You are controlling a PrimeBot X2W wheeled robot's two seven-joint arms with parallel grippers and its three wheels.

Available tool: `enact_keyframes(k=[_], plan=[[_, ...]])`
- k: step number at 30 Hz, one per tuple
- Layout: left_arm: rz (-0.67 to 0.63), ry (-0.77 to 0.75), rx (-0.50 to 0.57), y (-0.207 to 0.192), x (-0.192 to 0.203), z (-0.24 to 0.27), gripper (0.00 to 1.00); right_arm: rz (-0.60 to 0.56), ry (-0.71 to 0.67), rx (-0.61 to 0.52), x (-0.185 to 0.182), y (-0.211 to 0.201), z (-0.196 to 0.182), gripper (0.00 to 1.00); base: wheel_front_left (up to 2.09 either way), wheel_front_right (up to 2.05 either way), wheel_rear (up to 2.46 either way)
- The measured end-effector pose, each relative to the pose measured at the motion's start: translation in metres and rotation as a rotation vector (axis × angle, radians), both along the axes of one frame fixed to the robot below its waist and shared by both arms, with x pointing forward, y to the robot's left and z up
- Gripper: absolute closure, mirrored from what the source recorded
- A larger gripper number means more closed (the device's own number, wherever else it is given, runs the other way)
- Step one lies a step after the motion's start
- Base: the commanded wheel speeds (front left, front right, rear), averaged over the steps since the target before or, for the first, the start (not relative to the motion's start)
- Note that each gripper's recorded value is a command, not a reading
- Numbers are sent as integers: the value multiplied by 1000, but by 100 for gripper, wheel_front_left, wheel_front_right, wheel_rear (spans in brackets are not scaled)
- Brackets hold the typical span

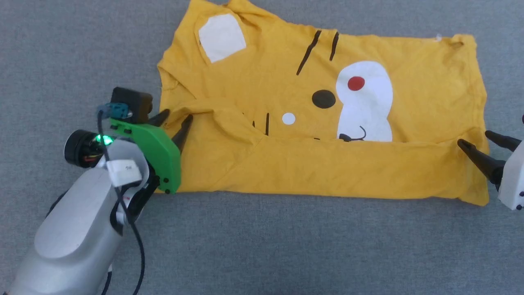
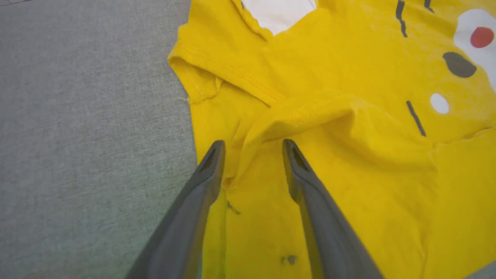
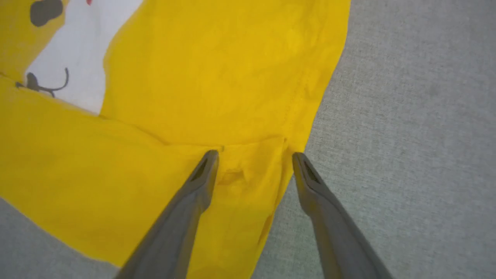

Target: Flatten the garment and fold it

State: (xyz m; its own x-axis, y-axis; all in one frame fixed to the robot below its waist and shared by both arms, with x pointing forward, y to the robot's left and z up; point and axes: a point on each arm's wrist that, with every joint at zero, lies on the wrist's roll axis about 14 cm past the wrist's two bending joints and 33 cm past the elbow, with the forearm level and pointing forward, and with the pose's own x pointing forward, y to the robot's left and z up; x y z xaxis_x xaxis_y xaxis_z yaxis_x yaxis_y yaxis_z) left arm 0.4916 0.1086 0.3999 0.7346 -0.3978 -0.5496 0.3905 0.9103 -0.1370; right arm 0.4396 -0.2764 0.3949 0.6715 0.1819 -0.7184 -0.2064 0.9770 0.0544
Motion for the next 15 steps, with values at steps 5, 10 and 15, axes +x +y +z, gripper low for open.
enact_keyframes(k=[5, 10, 15], plan=[[94, -191, -75, 13, 3, 49, 0, -38, -166, 13, 8, -9, 44, 0, 0, 0, 0], [207, -499, -104, 34, -3, 115, 0, -117, -443, -33, 10, -32, 101, 0, 0, 0, 0], [292, -669, -110, 45, -35, 141, 0, -206, -614, -72, -15, -42, 123, 0, 0, 0, 0]])
